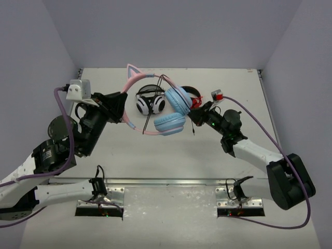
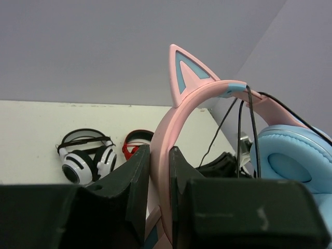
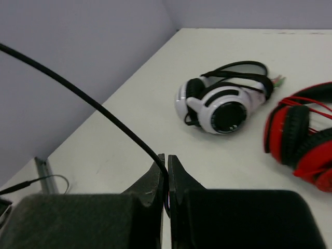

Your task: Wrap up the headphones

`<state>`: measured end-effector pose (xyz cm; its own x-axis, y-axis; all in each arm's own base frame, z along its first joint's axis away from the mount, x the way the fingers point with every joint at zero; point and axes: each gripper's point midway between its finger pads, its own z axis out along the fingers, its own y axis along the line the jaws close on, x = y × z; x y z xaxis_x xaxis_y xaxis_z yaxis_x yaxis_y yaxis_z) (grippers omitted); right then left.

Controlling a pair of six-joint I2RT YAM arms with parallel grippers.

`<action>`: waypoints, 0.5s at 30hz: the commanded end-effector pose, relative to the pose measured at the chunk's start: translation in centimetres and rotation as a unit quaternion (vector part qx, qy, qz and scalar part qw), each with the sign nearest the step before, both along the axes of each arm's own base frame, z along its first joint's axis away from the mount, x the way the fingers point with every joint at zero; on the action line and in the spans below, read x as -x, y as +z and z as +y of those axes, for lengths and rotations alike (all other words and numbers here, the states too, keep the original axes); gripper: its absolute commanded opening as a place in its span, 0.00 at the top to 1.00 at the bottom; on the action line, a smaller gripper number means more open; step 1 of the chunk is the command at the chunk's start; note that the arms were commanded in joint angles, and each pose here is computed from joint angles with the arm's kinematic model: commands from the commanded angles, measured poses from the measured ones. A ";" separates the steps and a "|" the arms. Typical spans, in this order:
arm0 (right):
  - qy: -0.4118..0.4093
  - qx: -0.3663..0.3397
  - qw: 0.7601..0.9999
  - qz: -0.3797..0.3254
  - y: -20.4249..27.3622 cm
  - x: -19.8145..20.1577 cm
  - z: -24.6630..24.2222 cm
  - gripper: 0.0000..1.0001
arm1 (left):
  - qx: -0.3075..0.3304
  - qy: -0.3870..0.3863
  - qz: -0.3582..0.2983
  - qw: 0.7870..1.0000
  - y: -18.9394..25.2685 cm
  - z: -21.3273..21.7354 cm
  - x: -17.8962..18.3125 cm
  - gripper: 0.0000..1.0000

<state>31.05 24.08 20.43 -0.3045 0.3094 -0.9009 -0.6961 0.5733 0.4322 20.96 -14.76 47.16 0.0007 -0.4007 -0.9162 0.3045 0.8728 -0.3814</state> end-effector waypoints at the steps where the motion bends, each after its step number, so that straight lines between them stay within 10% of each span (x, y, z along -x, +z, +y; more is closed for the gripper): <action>1: -0.070 0.001 0.997 0.041 -1.5 -1.9 -3.6 0.99 | 0.109 0.002 -0.027 0.994 3.4 2.8 1.5 1.00; 15: -0.022 -0.019 0.997 0.069 -1.1 -2.5 -3.9 0.99 | 0.158 -0.036 -0.047 0.986 4.8 3.4 2.9 1.00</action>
<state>34.20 18.83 18.84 -0.3500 0.3474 -0.8699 -0.5709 0.6571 0.4922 19.78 -13.24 44.94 -0.0408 -0.3669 -0.9294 0.3119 0.8790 -0.3607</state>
